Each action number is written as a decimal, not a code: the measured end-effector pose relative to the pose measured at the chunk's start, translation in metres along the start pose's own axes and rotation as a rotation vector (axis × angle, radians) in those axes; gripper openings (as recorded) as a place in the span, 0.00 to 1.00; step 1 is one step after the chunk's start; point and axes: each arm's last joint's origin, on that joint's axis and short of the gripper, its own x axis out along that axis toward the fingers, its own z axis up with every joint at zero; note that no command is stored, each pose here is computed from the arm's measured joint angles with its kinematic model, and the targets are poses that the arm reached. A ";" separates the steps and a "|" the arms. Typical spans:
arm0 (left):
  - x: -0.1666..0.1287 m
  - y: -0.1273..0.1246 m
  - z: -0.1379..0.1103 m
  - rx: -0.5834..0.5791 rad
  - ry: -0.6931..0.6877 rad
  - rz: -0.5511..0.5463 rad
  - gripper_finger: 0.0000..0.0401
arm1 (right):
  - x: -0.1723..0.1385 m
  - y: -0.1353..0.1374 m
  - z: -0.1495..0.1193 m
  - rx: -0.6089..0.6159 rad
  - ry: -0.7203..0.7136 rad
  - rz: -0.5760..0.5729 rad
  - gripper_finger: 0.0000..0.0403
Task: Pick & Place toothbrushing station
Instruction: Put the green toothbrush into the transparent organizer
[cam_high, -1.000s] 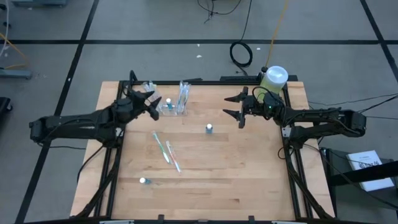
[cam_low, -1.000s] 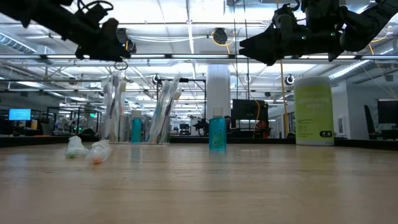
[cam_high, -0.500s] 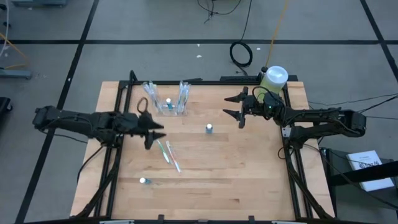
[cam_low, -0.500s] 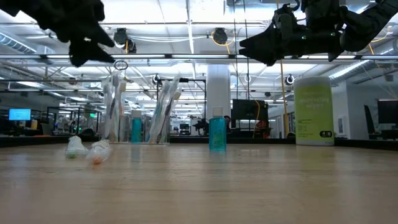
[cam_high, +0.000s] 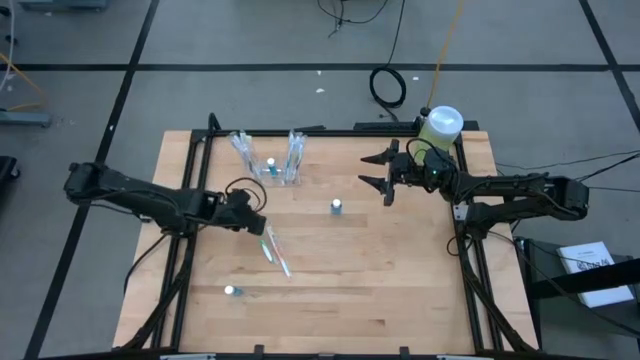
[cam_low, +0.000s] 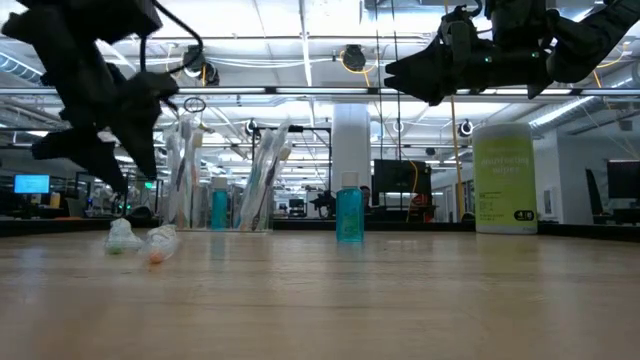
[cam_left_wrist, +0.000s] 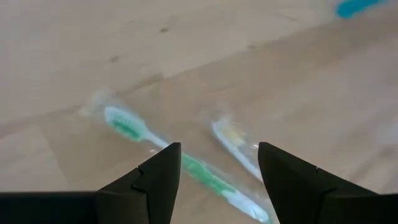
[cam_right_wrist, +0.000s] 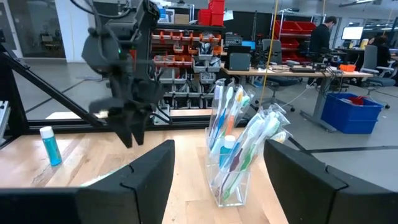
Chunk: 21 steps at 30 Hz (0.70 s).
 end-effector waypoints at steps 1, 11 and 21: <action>0.004 0.000 0.000 -0.027 0.003 0.022 0.54 | 0.000 0.000 0.000 0.000 -0.001 0.000 0.60; 0.035 0.012 0.003 -0.151 0.059 0.257 0.54 | 0.000 0.000 0.000 0.010 0.000 0.003 0.60; 0.037 0.016 0.011 -0.230 0.049 0.277 0.54 | 0.000 0.000 0.000 0.010 0.000 0.003 0.60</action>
